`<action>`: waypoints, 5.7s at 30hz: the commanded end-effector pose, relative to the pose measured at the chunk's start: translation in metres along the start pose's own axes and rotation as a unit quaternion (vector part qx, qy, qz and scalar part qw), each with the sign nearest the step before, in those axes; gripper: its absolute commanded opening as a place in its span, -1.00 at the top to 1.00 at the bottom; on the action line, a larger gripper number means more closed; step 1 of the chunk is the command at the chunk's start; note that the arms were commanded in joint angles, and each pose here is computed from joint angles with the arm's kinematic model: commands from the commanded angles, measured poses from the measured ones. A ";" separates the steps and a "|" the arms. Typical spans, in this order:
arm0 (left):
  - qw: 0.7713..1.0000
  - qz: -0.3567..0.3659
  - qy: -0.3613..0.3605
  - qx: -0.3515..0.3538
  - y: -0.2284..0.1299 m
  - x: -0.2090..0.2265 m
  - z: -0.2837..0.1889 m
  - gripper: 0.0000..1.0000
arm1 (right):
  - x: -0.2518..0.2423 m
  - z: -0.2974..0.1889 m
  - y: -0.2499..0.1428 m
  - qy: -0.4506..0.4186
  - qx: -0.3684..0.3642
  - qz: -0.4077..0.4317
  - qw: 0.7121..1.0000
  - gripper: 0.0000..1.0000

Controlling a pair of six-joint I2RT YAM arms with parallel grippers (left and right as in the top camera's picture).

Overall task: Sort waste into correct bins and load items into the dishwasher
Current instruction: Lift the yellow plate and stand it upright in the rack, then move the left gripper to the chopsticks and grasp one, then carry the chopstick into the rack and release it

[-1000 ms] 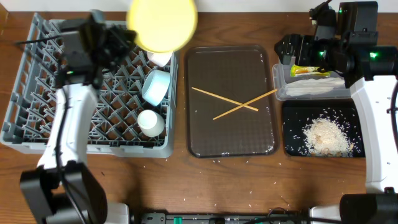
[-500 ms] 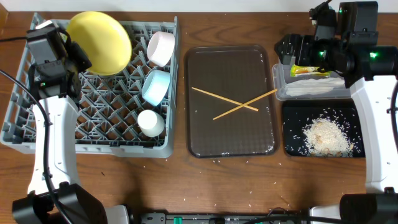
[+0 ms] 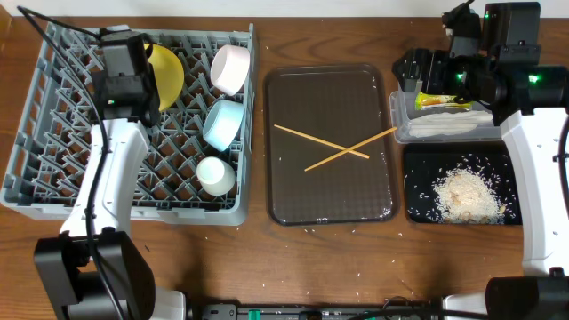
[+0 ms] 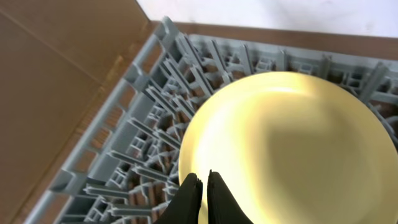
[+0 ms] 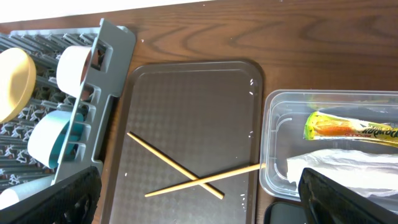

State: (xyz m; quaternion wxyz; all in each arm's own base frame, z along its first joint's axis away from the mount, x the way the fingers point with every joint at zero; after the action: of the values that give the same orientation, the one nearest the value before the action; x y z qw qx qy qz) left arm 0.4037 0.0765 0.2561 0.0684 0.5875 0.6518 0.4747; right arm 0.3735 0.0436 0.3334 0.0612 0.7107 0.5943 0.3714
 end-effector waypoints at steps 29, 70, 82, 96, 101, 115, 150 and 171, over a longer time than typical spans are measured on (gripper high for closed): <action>0.958 -0.079 -0.252 0.111 -0.049 -0.094 0.041 0.85 | -0.001 -0.005 0.001 0.000 -0.006 -0.006 1.000 -0.99; 0.923 -0.014 -0.380 0.054 -0.017 -0.173 -0.122 0.19 | -0.001 -0.005 0.001 0.000 -0.006 -0.006 1.000 -0.98; 0.824 0.286 -0.490 0.009 -0.086 -0.301 -0.188 -0.22 | -0.001 -0.005 0.001 0.000 -0.006 -0.006 1.000 -0.99; 0.778 0.436 -0.453 -0.017 -0.095 -0.329 -0.177 -0.37 | -0.001 -0.005 0.001 0.000 -0.006 -0.006 1.000 -0.98; 0.740 0.457 -0.493 0.021 -0.090 -0.343 -0.186 -0.35 | -0.001 -0.005 0.001 0.000 -0.006 -0.006 1.000 -0.98; 0.738 0.472 -0.481 0.037 -0.099 -0.352 -0.180 -0.28 | -0.001 -0.005 0.001 0.000 -0.006 -0.006 1.000 -0.99; 0.822 0.326 -0.465 0.055 -0.027 -0.263 -0.172 0.85 | -0.002 -0.005 -0.002 -0.004 0.004 -0.002 1.000 -0.99; 0.899 0.086 -0.324 0.282 -0.056 -0.076 -0.032 0.26 | -0.002 -0.005 -0.002 -0.004 0.004 -0.002 1.000 -0.98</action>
State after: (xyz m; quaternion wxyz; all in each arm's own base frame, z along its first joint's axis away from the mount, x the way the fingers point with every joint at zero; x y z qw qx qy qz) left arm 0.3681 0.0050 0.1999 0.0697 0.7575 0.6463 0.0602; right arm 0.3707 0.0435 0.3311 0.0548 0.7148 0.5951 0.3632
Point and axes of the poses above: each gripper's point midway between its finger pads, its own z axis out along the fingers, its own x axis along the line the jaws close on, y = z × x, the point moved 8 cm from there along -z, back along the fingers, and after that the axes turned 11 degrees about z, right-handed, at the moved point
